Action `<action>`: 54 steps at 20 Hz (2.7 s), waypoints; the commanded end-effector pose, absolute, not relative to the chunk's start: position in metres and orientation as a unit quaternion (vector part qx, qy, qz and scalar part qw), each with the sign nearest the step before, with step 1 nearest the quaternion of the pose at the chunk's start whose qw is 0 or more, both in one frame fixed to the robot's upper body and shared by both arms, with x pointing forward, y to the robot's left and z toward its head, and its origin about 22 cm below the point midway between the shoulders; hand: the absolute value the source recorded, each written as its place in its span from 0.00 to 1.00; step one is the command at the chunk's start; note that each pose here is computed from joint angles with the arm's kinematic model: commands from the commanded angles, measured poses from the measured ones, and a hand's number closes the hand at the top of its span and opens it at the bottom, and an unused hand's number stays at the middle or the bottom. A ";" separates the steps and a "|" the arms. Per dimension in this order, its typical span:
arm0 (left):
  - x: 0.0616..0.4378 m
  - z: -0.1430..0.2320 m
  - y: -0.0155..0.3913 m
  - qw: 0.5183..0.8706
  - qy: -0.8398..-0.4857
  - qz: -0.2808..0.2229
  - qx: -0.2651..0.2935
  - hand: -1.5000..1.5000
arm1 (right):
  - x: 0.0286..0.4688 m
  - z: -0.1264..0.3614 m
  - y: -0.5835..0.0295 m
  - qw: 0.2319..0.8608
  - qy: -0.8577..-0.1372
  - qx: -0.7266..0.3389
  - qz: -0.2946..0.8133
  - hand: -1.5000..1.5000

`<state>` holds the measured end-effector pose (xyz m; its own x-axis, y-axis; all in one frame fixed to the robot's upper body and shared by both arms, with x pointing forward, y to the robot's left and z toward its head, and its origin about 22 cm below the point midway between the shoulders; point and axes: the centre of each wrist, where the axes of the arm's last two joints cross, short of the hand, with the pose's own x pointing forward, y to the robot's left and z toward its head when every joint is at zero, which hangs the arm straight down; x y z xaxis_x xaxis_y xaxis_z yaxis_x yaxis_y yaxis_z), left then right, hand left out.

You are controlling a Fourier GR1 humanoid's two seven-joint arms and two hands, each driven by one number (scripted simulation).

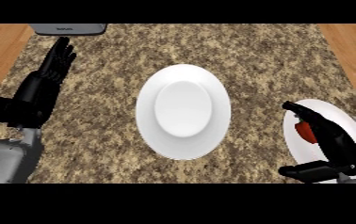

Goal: Pick the bell pepper from the plate and place it in the plate

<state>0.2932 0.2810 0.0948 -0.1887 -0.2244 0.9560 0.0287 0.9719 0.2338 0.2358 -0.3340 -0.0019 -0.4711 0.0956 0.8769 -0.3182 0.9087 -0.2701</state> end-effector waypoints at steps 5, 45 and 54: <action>0.292 0.104 0.296 0.634 -0.762 -0.113 0.071 0.50 | 0.246 0.087 -0.402 0.530 -0.766 -0.084 0.354 0.00; 0.290 0.106 0.290 0.632 -0.766 -0.106 0.053 0.50 | 0.295 0.010 -0.383 0.632 -0.409 -0.212 0.623 0.00; 0.293 0.087 0.272 0.633 -0.766 -0.097 0.057 0.50 | 0.292 -0.021 -0.377 0.629 -0.364 -0.257 0.637 0.00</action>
